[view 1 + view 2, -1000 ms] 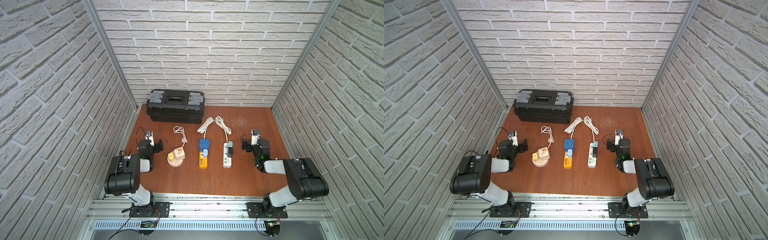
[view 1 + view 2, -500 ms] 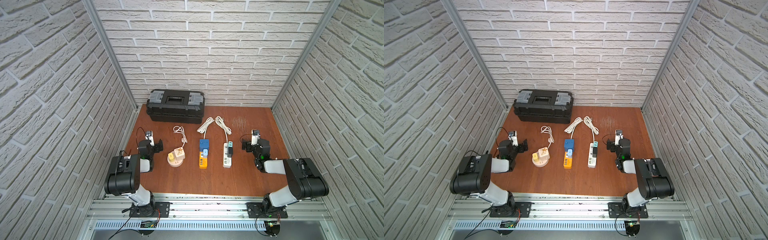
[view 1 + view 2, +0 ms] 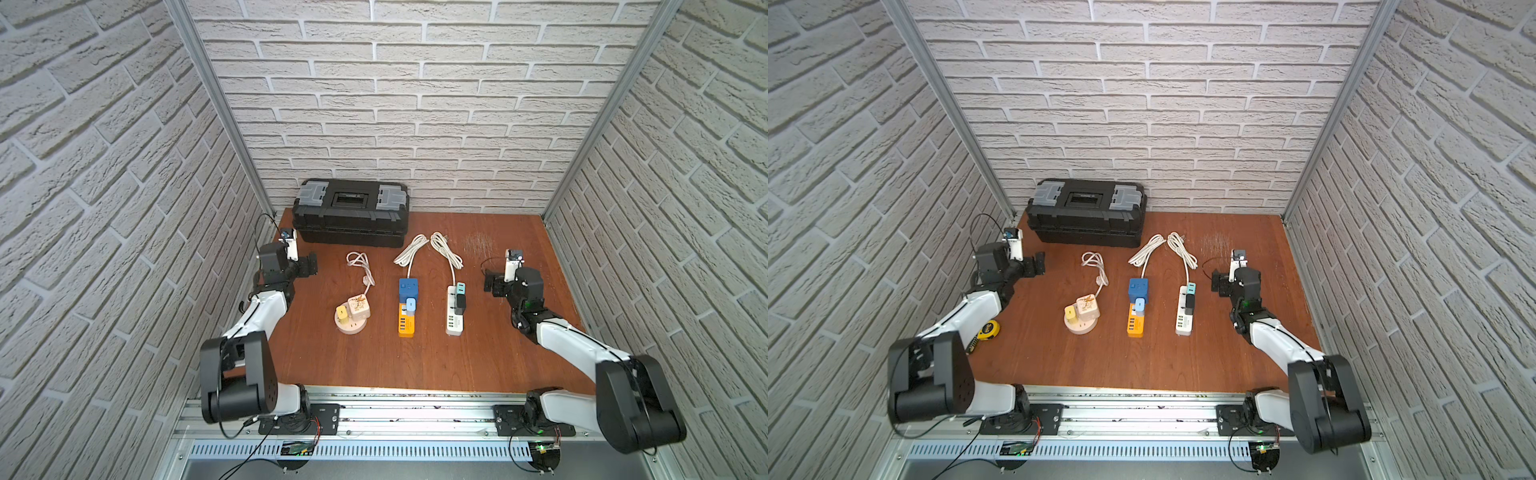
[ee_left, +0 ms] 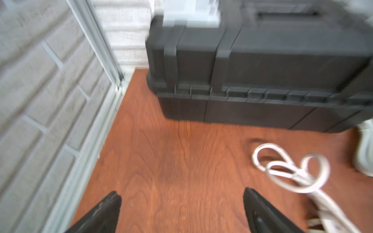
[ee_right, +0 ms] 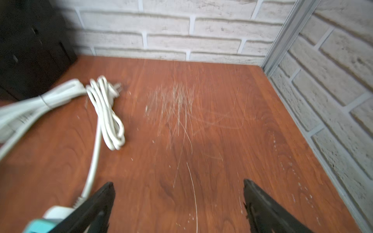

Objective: Pull the plug off the socket
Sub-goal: Adjust the socket at the center of the board.

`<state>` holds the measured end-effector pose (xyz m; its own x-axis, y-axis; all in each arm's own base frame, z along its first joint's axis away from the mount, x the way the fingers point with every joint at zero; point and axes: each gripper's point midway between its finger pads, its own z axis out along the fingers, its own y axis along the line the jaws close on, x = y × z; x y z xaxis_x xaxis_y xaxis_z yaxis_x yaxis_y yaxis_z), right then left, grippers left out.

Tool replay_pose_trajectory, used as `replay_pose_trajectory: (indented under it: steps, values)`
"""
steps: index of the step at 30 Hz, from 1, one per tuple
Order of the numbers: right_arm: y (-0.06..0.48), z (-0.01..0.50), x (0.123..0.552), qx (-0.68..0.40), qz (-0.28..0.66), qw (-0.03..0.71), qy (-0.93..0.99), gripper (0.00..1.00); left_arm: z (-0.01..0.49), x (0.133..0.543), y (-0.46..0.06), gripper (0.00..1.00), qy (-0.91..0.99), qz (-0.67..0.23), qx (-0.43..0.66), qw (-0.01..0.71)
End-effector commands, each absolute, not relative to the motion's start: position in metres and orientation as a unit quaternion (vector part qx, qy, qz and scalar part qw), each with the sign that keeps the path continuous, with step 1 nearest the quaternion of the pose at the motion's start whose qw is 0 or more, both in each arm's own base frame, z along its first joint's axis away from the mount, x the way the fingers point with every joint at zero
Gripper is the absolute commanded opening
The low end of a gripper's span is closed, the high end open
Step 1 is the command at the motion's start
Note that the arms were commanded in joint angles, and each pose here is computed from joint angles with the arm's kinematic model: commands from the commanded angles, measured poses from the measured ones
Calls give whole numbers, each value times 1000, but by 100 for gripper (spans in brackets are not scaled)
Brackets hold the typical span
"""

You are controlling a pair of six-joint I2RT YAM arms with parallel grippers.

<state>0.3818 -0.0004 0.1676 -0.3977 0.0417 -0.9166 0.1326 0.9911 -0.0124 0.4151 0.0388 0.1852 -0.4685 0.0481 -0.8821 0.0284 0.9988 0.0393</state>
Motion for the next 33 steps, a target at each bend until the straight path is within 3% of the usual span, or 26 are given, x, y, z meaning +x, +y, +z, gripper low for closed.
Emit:
replay_pose_trajectory:
  steps: [1, 4, 8, 13, 16, 24, 31, 33]
  values:
    - [-11, 167, 355, 158, -15, 489, 858, 99, 150, 360, 14, 98, 914, -42, 79, 395]
    - [-7, 182, 348, 224, 39, 483, 846, 99, 157, 337, 3, 98, 921, -58, 114, 369]
    - [32, 211, 348, 178, 152, 487, 841, 100, 157, 310, -5, 98, 922, -63, 139, 356]
    - [77, 229, 330, 148, 226, 449, 852, 80, 138, 281, -17, 93, 934, -95, 163, 302]
    - [117, 226, 313, 101, 234, 418, 872, 69, 131, 274, -20, 89, 937, -102, 168, 288]
    - [242, 219, 262, -91, 227, 356, 902, 63, 126, 268, -28, 73, 936, -127, 190, 269]
    - [346, 198, 238, -237, 209, 301, 900, 58, 124, 263, -33, 66, 936, -139, 194, 260]
    - [368, 188, 241, -256, 196, 281, 904, 52, 122, 260, -32, 60, 938, -137, 193, 254]
